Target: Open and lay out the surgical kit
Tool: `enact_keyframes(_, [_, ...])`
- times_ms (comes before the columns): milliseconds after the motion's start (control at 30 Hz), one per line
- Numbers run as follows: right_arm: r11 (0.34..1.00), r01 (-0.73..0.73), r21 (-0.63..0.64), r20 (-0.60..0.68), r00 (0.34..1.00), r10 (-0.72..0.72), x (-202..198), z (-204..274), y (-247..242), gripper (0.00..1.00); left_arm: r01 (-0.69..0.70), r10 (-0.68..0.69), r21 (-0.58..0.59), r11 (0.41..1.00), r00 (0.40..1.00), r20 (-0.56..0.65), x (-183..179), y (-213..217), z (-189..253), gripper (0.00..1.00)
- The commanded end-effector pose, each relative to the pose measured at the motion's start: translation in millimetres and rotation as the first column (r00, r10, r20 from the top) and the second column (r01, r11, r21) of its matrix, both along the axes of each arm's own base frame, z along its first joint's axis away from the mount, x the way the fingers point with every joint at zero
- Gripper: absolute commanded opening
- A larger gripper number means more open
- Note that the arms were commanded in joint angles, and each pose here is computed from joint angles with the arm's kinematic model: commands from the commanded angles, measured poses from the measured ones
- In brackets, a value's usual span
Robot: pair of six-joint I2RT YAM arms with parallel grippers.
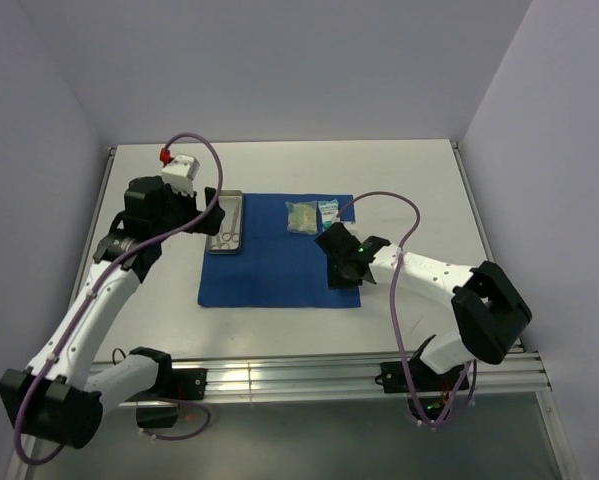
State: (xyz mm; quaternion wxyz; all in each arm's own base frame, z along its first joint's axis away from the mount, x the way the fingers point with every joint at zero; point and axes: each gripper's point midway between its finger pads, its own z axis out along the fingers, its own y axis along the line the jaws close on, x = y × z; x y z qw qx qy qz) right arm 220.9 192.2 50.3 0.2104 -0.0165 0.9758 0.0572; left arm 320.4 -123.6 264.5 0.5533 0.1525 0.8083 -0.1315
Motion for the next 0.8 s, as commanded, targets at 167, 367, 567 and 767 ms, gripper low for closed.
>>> enact_keyframes(167, [0.995, 0.094, 0.032, 0.051, 0.994, -0.095, 24.2, -10.9, 6.0, 0.00, -0.067, 0.013, -0.210, 0.975, 0.968, -0.250, 4.7, 7.9, -25.7, 0.99])
enact_keyframes(367, [0.996, 0.084, 0.032, 0.010, 0.996, -0.084, 24.2, -24.8, 4.4, 0.00, -0.069, 0.007, -0.209, 0.975, 0.958, -0.285, 5.3, 10.3, -35.1, 0.99])
enact_keyframes(567, [0.996, 0.083, 0.028, -0.022, 0.996, -0.082, 22.8, -31.0, -3.0, 0.00, -0.074, 0.012, -0.195, 0.978, 0.954, -0.300, 6.7, 14.4, -44.9, 0.99])
enact_keyframes(767, [0.997, 0.071, 0.019, -0.042, 0.997, -0.070, 20.5, -36.1, -6.9, 0.00, -0.067, 0.005, -0.187, 0.980, 0.950, -0.311, 10.8, 14.2, -44.0, 0.99])
